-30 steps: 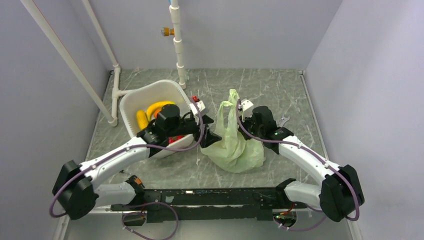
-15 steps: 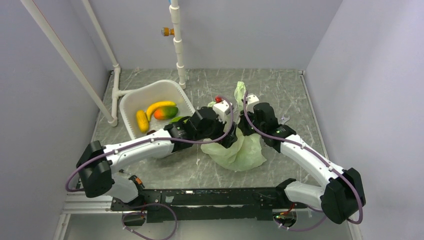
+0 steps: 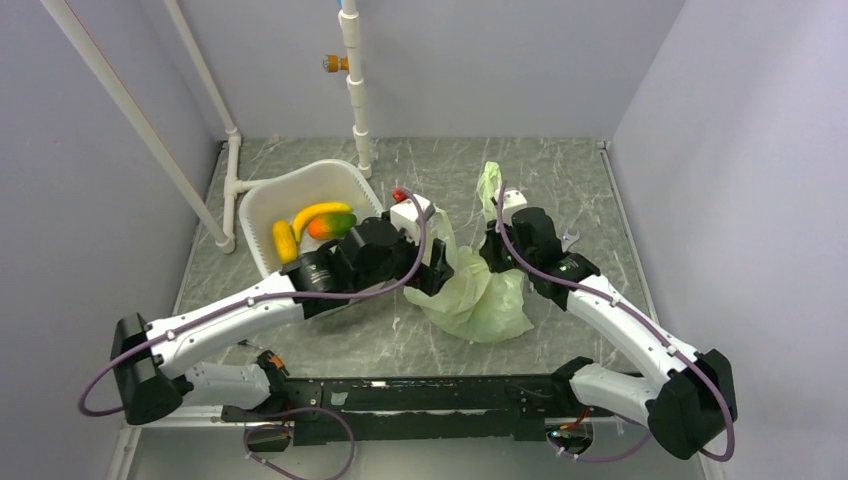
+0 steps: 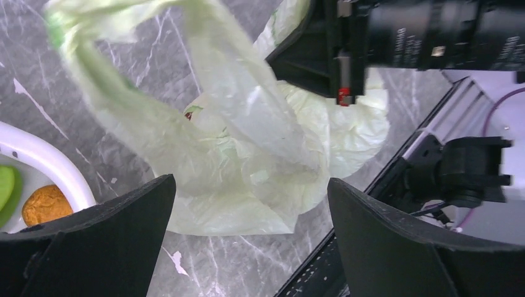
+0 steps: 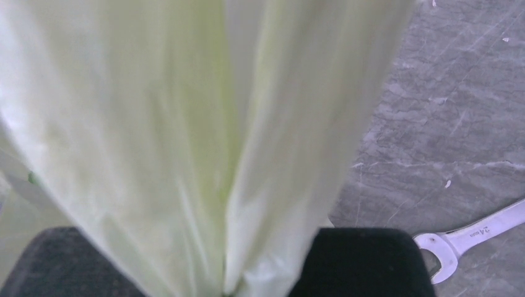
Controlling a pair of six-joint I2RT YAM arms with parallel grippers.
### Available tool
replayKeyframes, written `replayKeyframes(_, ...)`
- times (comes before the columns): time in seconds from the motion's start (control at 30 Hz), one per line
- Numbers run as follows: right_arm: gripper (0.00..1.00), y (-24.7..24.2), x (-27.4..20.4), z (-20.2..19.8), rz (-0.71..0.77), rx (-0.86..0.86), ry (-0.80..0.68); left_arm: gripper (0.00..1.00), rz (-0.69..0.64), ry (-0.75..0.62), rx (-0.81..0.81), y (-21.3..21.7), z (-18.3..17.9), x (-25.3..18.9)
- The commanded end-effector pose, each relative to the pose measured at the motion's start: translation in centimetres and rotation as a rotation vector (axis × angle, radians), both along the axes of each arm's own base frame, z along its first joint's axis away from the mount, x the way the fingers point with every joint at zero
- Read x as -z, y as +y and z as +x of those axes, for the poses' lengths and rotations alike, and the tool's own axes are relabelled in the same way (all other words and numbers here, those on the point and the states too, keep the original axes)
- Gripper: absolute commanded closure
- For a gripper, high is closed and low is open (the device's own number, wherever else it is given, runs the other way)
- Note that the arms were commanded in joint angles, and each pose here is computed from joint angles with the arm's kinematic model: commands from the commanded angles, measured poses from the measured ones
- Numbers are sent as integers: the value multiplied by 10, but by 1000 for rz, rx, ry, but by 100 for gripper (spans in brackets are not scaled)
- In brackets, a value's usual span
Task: Place the fake fruits into the plastic bag and tie a complex knot
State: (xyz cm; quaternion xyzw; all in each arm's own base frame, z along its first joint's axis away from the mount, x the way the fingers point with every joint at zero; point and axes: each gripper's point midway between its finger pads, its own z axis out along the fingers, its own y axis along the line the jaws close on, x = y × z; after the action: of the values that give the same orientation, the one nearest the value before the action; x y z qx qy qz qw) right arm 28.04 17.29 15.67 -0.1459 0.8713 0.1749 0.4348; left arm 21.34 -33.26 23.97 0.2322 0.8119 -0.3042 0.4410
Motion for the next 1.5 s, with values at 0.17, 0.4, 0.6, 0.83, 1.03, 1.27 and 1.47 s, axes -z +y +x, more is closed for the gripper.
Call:
replayKeyframes(0.17, 100, 10, -30, 2, 121, 33, -37, 1, 13, 147, -4, 1, -17, 18)
replayKeyframes(0.4, 100, 7, -29, -1, 109, 30, -37, 1, -90, 127, 68, -25, -16, 16)
replayKeyframes(0.6, 100, 5, -28, -9, 118, 18, -37, 1, -95, 254, -74, -12, 7, 44)
replayKeyframes(0.83, 100, 3, -32, -18, 133, 6, -56, 1, -95, 330, -130, -11, 21, 53)
replayKeyframes(1.03, 100, 13, -29, -30, 166, -78, -48, 1, -150, 314, -95, -24, 31, 51)
replayKeyframes(1.27, 100, 2, -20, -24, 64, -68, -38, 97, -356, -18, 251, -47, 28, -28)
replayKeyframes(1.47, 100, -4, -20, -3, -101, -154, -69, 100, -170, -456, 606, -44, -1, -45)
